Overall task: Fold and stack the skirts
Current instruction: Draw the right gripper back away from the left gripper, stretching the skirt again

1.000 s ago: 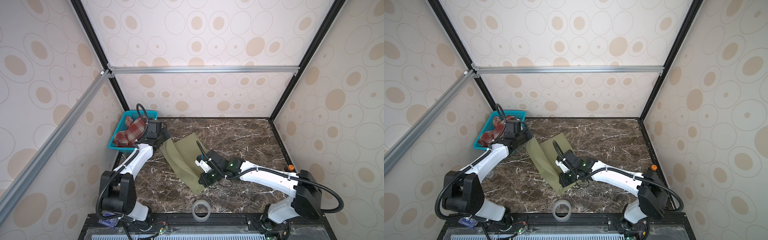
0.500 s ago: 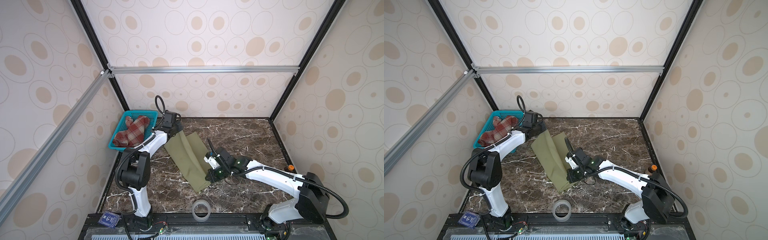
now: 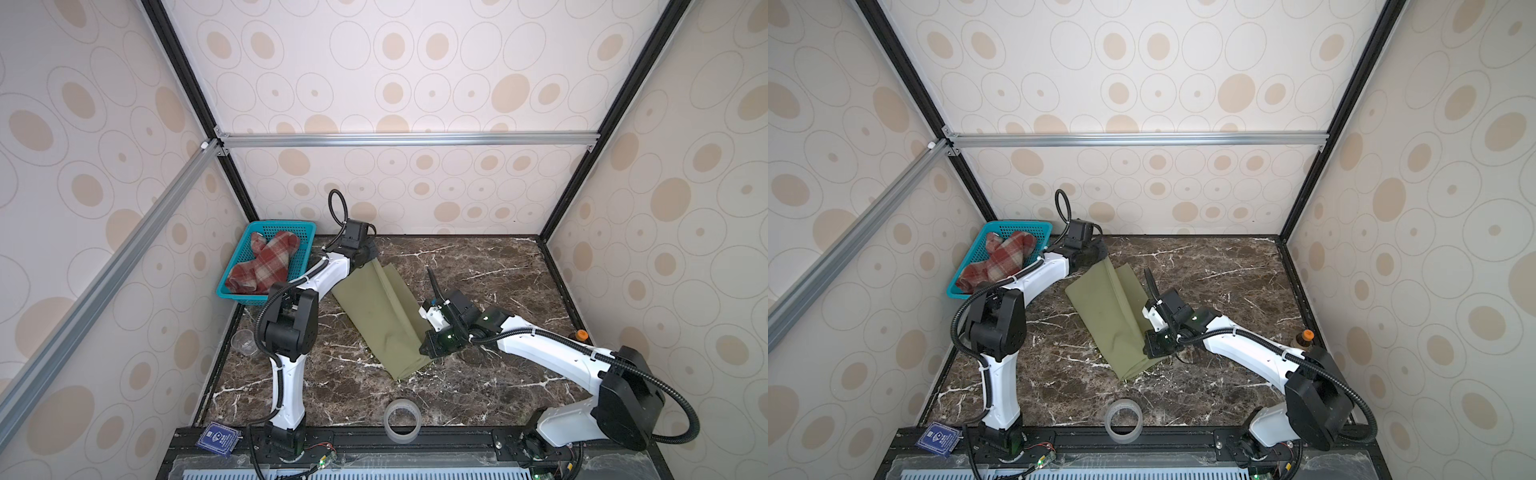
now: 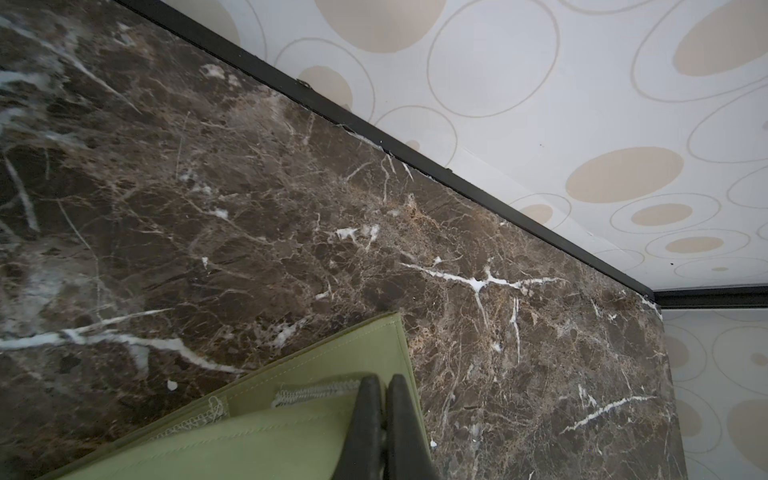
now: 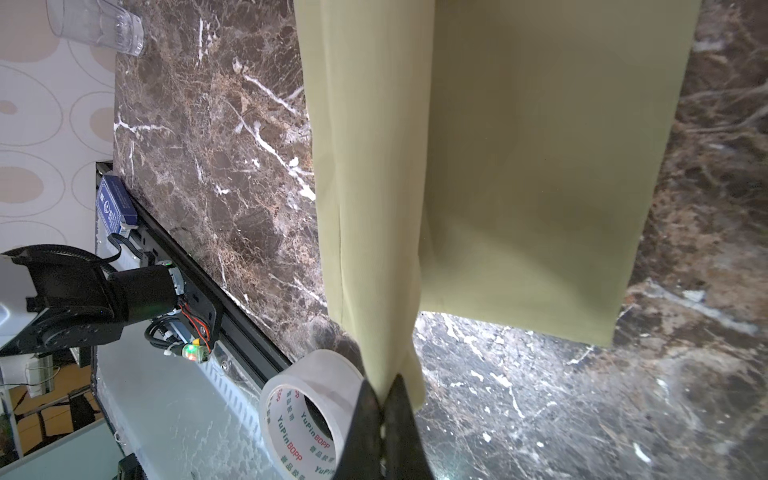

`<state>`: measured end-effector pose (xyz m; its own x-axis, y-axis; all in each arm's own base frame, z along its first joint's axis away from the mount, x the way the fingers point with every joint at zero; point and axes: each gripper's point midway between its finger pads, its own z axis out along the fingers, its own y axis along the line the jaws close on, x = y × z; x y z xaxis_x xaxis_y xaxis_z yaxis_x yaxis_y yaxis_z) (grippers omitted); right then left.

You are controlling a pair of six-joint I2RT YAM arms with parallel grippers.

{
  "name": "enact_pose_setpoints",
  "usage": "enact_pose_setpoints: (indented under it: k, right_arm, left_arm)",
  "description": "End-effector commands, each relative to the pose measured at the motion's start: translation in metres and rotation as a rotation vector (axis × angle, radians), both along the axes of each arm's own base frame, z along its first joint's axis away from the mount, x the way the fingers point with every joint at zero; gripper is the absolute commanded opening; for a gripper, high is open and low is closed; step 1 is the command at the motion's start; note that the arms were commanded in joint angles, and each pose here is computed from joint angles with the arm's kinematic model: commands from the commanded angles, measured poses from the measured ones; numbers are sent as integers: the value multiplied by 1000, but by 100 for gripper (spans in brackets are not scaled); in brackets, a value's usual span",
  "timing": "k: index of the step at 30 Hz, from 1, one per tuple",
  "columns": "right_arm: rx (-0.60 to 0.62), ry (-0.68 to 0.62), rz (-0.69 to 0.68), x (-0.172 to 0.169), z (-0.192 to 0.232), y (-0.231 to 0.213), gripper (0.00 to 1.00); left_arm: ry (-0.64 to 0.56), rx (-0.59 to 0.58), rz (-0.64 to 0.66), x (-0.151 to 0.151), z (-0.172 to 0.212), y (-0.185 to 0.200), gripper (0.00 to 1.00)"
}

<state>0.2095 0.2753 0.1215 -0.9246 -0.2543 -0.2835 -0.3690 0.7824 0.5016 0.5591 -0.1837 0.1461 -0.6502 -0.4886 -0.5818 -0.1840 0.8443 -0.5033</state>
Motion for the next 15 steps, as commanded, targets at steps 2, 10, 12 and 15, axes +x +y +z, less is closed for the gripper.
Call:
enact_pose_setpoints:
  k: [2,10,12,15]
  right_arm:
    - [-32,43,19,-6,-9,-9,0]
    - [-60,63,14,-4,-17,-16,0]
    - [-63,65,15,-3,-18,-16,0]
    - [-72,72,12,-2,-21,-18,0]
  left_arm:
    - [-13,-17,17,12,6,-9,0]
    - [6,-22,4,20,-10,-22,0]
    - [12,-24,2,20,-13,-25,0]
    - [19,-25,-3,22,-18,-28,0]
